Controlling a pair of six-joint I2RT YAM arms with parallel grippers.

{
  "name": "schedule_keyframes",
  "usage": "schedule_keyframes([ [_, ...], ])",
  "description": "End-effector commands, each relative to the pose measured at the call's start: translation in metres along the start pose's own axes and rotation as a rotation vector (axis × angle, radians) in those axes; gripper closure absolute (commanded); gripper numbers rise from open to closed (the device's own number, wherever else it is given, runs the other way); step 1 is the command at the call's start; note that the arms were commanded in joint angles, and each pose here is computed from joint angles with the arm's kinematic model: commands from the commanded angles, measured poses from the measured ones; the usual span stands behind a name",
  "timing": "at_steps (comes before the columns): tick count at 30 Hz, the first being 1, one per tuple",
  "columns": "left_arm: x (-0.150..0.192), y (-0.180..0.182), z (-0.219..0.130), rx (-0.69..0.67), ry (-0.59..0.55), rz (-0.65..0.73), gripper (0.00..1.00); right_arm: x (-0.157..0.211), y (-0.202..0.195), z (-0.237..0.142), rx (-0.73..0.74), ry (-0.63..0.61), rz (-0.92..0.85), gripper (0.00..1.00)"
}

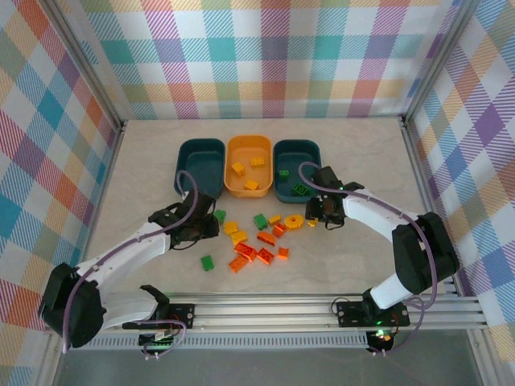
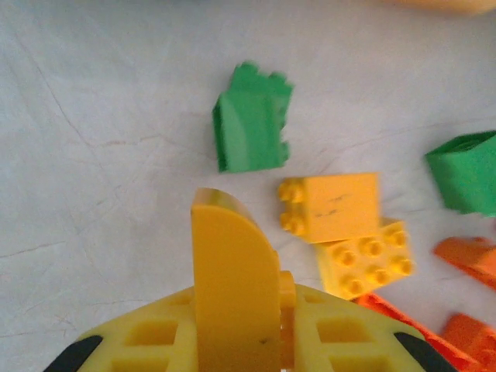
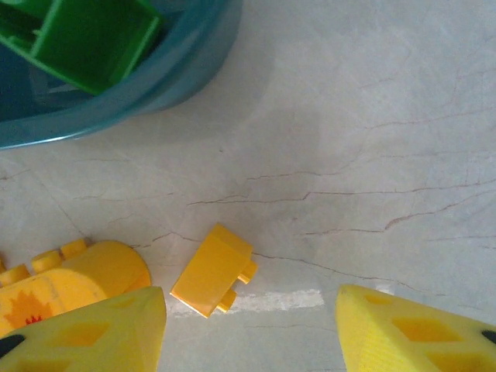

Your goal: Sort the legos into containers by color

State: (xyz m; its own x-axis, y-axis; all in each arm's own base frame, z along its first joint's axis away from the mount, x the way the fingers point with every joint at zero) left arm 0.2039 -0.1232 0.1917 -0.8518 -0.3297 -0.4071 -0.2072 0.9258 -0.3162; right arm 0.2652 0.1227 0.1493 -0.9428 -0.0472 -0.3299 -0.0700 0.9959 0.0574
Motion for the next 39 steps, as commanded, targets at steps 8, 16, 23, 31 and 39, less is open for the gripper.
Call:
schedule_keyframes([
  [8,-0.114,-0.133,0.020,0.152,-0.034,0.122,0.78,-0.012,0.004,-0.001,-0.041,-0.063,0.119,0.38],
  [16,-0.154,-0.185,0.113,0.082,0.083,0.142,0.80,-0.009,-0.001,-0.016,-0.035,-0.106,0.123,0.37],
  [23,-0.169,-0.195,0.125,0.041,0.079,0.142,0.58,-0.006,-0.004,-0.018,-0.016,-0.110,0.121,0.35],
  [31,-0.182,-0.185,0.049,0.052,-0.075,0.125,0.25,0.000,-0.002,-0.002,-0.038,-0.066,0.156,0.34],
  [39,-0.119,-0.107,0.008,0.058,-0.157,-0.043,0.22,-0.007,0.011,0.023,-0.107,0.000,0.203,0.35],
])
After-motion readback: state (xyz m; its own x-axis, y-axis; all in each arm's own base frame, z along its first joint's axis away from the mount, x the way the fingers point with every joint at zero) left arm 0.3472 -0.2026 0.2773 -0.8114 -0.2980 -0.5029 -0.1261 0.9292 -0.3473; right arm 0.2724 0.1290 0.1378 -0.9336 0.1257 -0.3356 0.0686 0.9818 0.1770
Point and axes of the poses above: each hand's point on the last joint's axis, 136 mm out from that joint toward the fingers, its own z axis out along the fingers, its own y axis along the line the jaws close on, x = y × z, the point moved 10 cm from there along -z, back along the fingers, and after that the axes turned 11 degrees about -z, right-handed, at the moved point
